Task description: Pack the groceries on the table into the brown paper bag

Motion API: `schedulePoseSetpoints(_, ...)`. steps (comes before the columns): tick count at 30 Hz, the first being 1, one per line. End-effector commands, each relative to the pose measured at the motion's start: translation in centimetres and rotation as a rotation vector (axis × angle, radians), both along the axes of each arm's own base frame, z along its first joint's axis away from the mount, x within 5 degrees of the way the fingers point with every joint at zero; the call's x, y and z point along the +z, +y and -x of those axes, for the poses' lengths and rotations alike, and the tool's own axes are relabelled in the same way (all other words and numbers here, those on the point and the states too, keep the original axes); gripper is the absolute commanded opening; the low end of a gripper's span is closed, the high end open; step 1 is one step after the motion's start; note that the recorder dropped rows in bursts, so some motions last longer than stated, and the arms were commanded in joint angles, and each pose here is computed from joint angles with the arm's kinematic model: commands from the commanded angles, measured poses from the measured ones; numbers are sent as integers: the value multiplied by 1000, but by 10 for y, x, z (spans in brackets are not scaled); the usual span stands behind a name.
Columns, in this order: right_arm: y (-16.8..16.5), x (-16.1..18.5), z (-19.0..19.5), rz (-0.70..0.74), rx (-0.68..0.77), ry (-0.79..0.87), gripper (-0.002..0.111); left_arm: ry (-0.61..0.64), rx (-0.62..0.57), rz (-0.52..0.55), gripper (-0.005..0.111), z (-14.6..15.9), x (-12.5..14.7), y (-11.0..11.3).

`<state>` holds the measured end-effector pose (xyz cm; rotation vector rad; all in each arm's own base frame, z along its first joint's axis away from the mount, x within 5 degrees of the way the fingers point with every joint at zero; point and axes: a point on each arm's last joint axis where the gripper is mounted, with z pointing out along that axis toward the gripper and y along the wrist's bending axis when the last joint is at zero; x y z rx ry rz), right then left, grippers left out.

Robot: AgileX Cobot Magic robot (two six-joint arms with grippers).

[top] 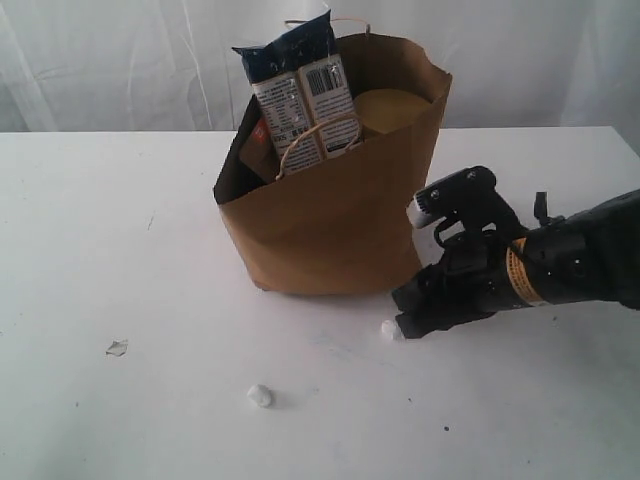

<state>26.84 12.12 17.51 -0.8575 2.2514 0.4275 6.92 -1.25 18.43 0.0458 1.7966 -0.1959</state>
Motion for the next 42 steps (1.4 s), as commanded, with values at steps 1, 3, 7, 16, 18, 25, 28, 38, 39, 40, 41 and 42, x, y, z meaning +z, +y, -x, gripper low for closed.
schedulePoseSetpoints(1,10,-15,3,42,62,26,43,1,4,9,0,0,-1,0)
schedulePoseSetpoints(3,13,-25,2,87,82,27,43,1,4,9,0,0,-1,0)
schedulePoseSetpoints(7,22,-36,5,116,125,45,43,1,4,9,0,0,-1,0)
schedulePoseSetpoints(16,17,-40,-9,194,48,2,43,1,4,9,0,0,-1,0)
schedulePoseSetpoints(18,19,-43,-13,191,56,6,43,1,4,9,0,0,-1,0)
schedulePoseSetpoints(25,27,-47,-25,175,70,13,32,1,4,9,0,0,-1,0)
schedulePoseSetpoints(28,28,-43,-24,159,80,9,15,1,4,9,0,0,-1,0)
schedulePoseSetpoints(38,31,35,-7,-73,44,-89,0,1,4,9,0,0,-1,0)
schedulePoseSetpoints(39,27,32,-12,-21,6,-121,2,1,4,9,0,0,-1,0)
schedulePoseSetpoints(40,22,24,-18,52,-29,-150,11,1,4,9,0,0,-1,0)
schedulePoseSetpoints(41,21,19,-20,69,-37,-141,19,1,4,9,0,0,-1,0)
schedulePoseSetpoints(42,22,13,-21,75,-35,-126,29,1,4,9,0,0,-1,0)
